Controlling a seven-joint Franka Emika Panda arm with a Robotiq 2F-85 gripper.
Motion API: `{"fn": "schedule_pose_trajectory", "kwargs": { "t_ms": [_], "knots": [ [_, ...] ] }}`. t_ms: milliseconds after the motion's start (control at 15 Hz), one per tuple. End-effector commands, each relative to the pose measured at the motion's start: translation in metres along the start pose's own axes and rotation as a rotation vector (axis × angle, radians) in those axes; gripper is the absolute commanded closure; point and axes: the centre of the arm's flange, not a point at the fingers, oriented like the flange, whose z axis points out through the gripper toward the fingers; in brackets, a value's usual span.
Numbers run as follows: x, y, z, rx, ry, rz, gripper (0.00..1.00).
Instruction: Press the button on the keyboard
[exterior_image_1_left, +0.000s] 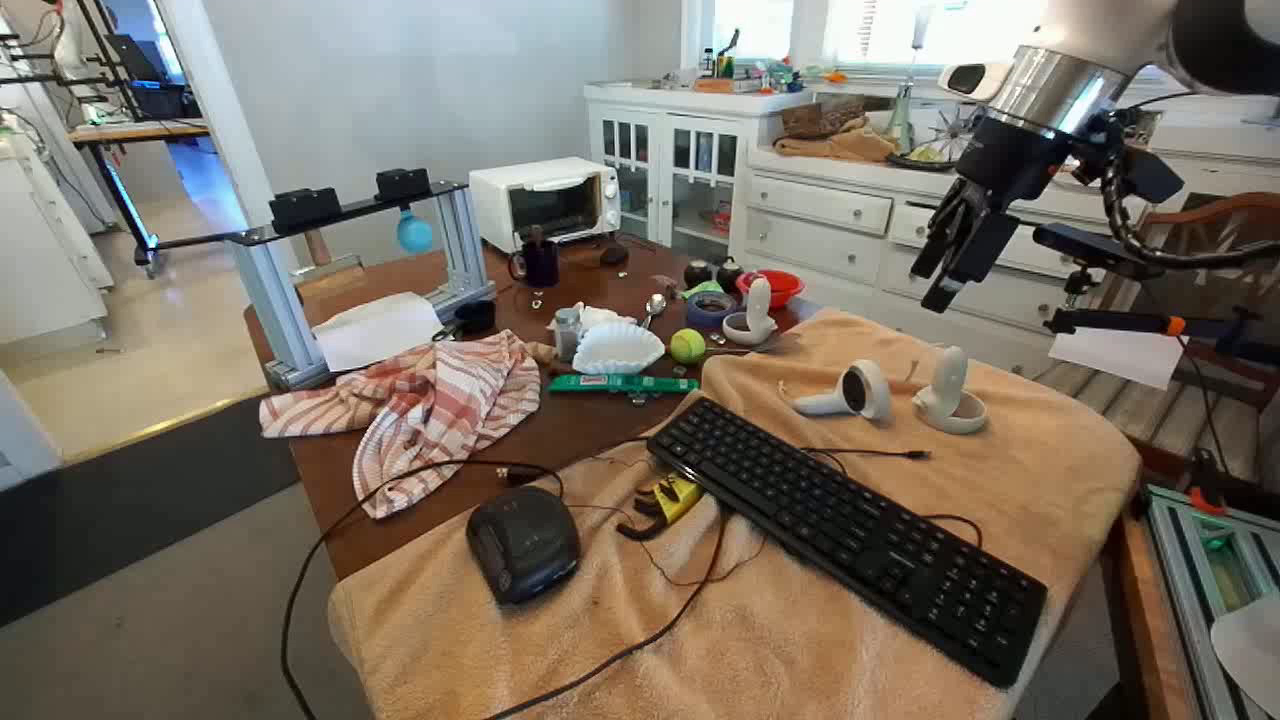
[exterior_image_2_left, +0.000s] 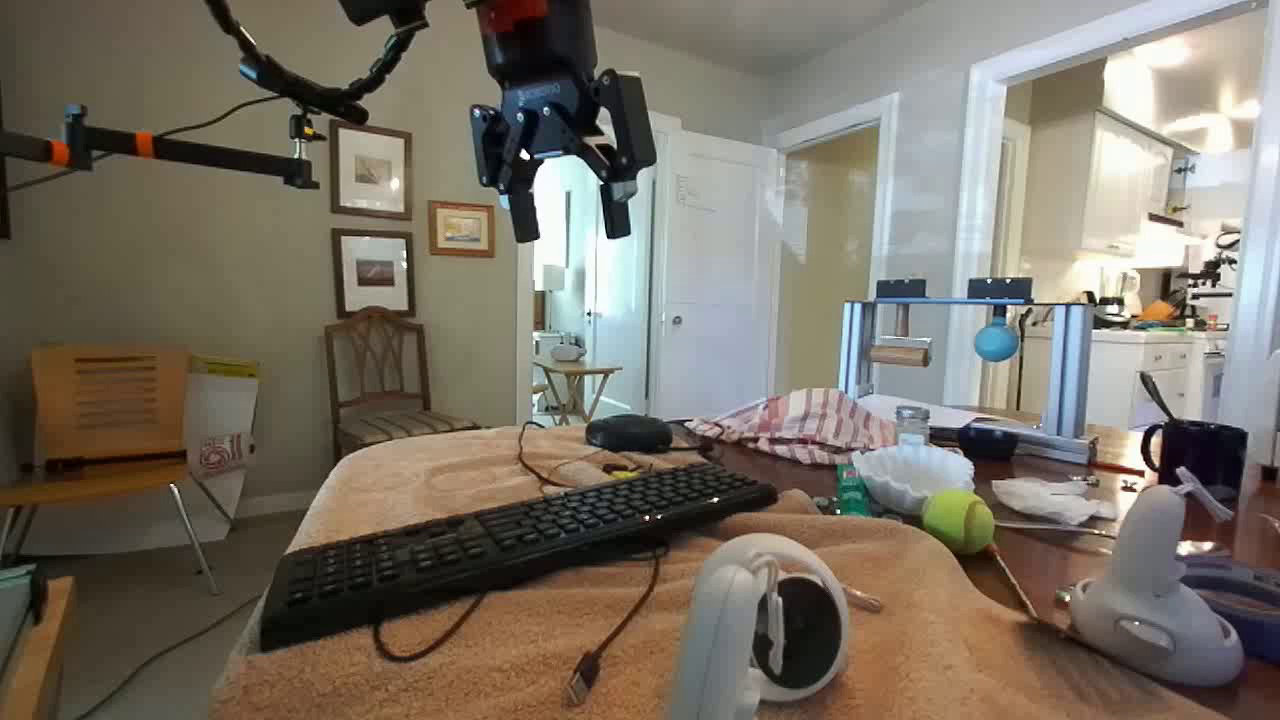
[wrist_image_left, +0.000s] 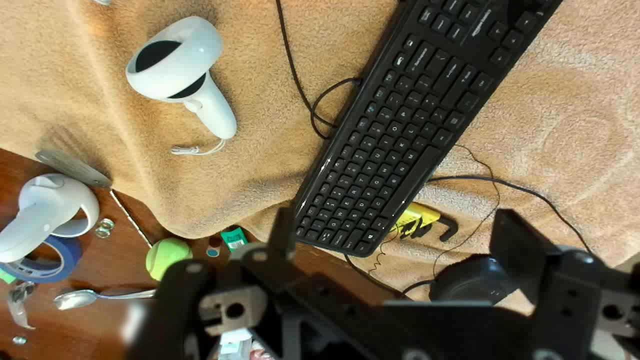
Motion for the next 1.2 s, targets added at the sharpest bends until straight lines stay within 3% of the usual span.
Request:
{"fn": "schedule_pose_trajectory", "kwargs": {
  "t_ms": [0, 267, 800, 1133],
  "knots": [
    [0.0, 0.0, 0.0, 0.0, 0.0, 0.0, 0.0],
    [0.0, 0.0, 0.0, 0.0, -0.001, 0.0, 0.0],
    [0.008, 0.042, 0.008, -0.031, 0.032, 0.079, 0.0],
    [0.016, 0.06, 0.018, -0.023, 0.032, 0.035, 0.0]
  ]
}}
